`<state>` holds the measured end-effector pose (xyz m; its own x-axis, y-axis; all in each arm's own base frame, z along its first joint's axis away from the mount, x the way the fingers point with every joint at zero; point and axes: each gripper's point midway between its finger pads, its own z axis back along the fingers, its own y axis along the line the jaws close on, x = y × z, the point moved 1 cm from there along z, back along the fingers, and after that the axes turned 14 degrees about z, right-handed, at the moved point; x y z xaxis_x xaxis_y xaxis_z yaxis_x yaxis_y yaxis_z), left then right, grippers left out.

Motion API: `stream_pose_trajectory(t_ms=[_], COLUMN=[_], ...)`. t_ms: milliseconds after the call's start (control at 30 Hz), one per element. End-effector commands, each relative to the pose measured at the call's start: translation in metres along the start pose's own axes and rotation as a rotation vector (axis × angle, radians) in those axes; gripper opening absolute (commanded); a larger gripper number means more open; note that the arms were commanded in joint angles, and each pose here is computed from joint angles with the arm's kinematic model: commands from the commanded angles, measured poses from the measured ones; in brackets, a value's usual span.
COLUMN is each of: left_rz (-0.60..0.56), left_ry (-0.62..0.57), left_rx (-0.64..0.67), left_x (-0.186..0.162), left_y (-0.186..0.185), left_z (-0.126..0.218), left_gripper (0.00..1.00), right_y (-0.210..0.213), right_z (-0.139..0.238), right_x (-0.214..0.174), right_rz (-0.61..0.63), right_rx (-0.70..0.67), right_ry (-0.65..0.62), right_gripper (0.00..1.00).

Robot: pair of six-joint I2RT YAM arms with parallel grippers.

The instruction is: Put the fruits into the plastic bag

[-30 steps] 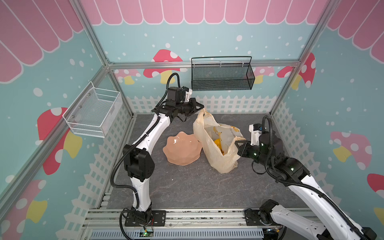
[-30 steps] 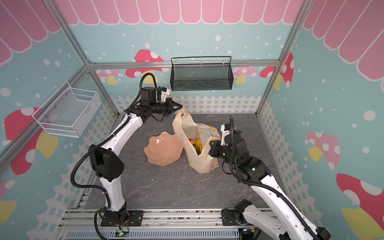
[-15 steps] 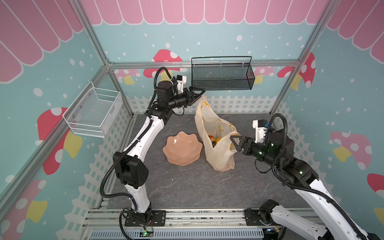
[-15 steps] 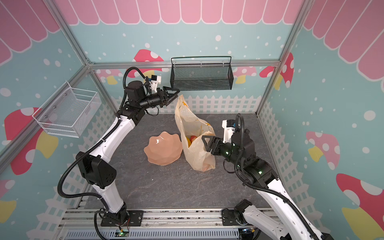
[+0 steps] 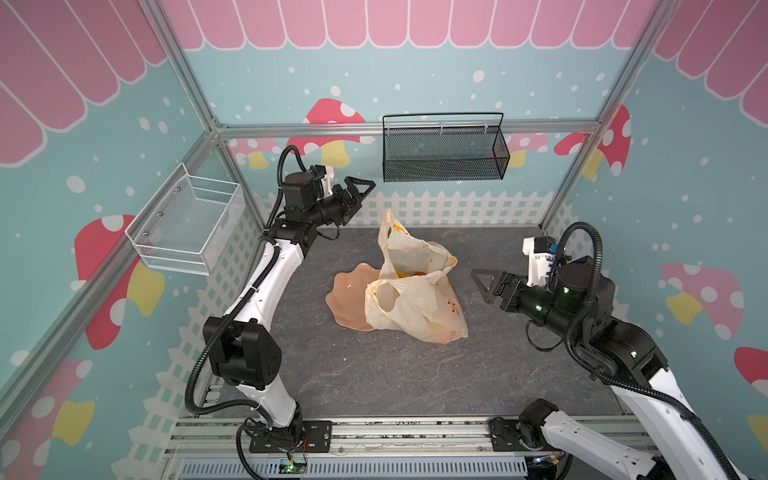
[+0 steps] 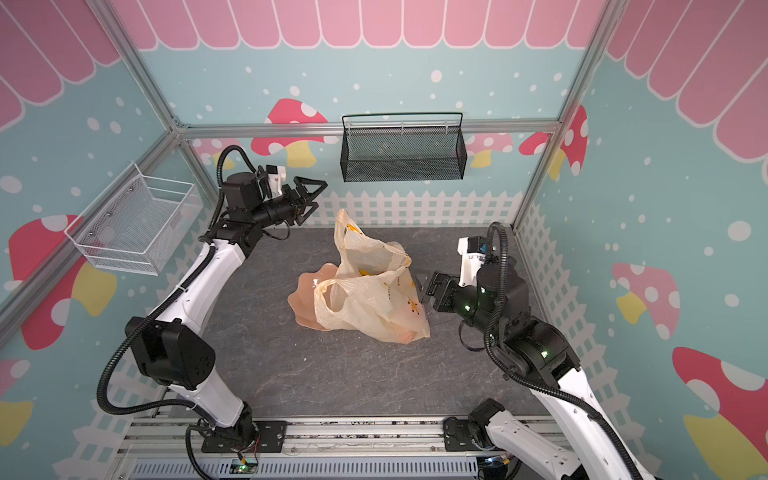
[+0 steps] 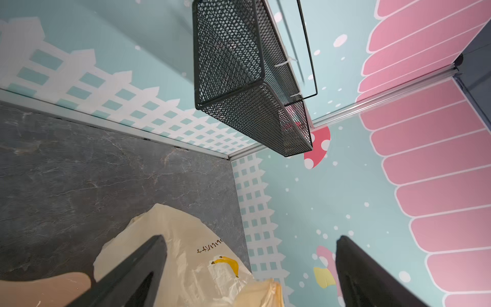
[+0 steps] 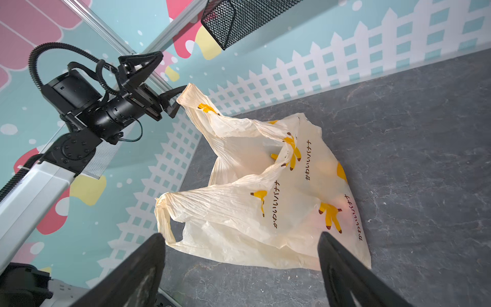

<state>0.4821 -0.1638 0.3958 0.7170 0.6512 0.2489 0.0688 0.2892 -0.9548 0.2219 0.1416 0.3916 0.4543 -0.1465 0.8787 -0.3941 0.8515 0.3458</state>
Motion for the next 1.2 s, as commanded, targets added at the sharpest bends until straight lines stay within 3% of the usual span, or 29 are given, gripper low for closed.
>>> stream_pose_trajectory(t_ms=[0, 133, 267, 467, 633, 867, 967, 1167], left_rz=[-0.050, -0.115, -0.236, -0.324, -0.329, -0.553, -0.596, -0.656], left_ry=[-0.065, -0.111, -0.132, -0.165, -0.229, -0.369, -0.421, -0.513], left_rx=[0.046, 0.131, 0.259, 0.418, 0.515, 0.628, 0.670, 0.606], left_x=[0.011, 0.018, 0.016, 0.019, 0.036, 0.025, 0.011, -0.014], left_y=[-0.003, 0.014, 0.037, 0.090, 0.132, 0.186, 0.214, 0.263], left_z=[0.025, 0.043, 0.060, 0.089, 0.119, 0.160, 0.173, 0.176], left_gripper=[1.00, 1.00, 1.00, 1.00, 1.00, 1.00, 1.00, 1.00], right_y=[-0.009, -0.019, -0.037, -0.069, -0.135, -0.252, -0.289, -0.308], right_z=[0.012, 0.019, 0.013, -0.016, -0.063, -0.065, -0.057, -0.041], right_x=[0.006, 0.007, -0.002, -0.010, -0.020, -0.031, -0.049, -0.090], right_rz=[0.015, 0.024, 0.048, 0.140, 0.123, 0.128, 0.182, 0.336], right_rx=[-0.057, -0.116, -0.219, -0.391, -0.432, -0.672, -0.805, -0.925], right_ry=[-0.030, -0.044, 0.001, 0.104, 0.205, 0.007, -0.026, -0.218], right_gripper=[0.95, 1.00, 0.98, 0.98, 0.98, 0.98, 0.98, 0.98])
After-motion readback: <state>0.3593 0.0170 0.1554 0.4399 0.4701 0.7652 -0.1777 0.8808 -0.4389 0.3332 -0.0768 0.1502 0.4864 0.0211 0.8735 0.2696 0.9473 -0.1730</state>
